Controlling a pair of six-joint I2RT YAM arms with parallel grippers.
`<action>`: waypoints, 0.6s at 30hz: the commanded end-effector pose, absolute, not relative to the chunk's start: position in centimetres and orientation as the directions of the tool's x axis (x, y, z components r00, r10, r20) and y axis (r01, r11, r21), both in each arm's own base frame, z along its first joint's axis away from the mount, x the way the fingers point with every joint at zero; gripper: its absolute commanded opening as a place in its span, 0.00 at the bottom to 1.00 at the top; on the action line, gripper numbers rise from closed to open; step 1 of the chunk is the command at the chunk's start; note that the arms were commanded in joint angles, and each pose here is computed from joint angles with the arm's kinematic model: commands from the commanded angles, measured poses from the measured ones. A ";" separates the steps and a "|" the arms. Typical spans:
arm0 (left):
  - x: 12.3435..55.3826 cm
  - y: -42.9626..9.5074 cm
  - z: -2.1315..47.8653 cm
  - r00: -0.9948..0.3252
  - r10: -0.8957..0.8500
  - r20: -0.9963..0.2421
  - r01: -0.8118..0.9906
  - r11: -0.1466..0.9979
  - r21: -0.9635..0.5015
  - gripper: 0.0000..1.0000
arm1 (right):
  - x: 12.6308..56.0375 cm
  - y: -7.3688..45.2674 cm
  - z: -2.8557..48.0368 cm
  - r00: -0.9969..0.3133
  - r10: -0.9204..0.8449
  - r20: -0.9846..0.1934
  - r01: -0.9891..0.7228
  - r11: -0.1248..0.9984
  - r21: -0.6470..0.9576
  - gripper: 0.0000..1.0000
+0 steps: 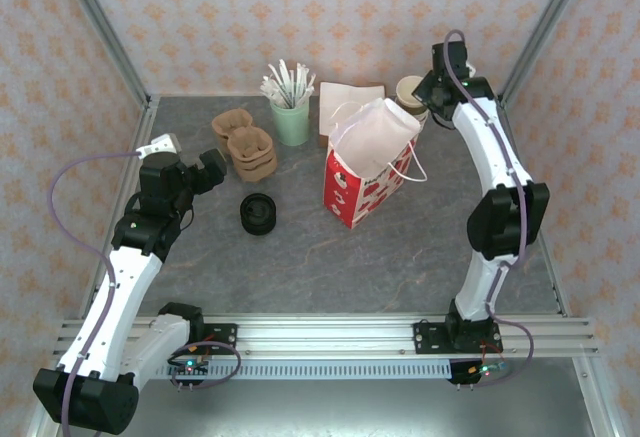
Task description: Pack the takeout coffee
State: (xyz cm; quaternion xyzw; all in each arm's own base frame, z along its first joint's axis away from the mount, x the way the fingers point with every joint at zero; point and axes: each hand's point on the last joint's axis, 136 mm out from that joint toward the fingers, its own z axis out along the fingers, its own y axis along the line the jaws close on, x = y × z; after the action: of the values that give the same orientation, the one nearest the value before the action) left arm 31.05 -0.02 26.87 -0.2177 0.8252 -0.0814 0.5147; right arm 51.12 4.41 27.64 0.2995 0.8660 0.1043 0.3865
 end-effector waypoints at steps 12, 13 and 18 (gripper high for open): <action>30.5 -1.0 29.8 -0.375 -0.438 -0.817 -0.223 0.898 -0.379 1.00 | 41.9 1.8 39.7 -0.337 0.607 -0.720 0.392 0.786 0.479 0.00; 30.4 -0.8 29.6 -0.385 -0.437 -0.813 -0.240 0.898 -0.369 1.00 | 40.8 1.5 40.0 -0.334 0.599 -0.728 0.395 0.790 0.468 0.00; 30.4 -1.4 28.1 -0.456 -0.414 -0.788 -0.238 0.910 -0.340 0.99 | 34.7 -0.2 39.1 -0.350 0.561 -0.750 0.430 0.808 0.404 0.00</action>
State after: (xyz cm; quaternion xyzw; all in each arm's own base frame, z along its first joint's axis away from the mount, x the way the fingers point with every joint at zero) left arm 30.88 -0.85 29.03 -0.2060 0.8286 -0.0953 0.5117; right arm 38.27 1.08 40.44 0.3054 0.8029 0.1127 0.4994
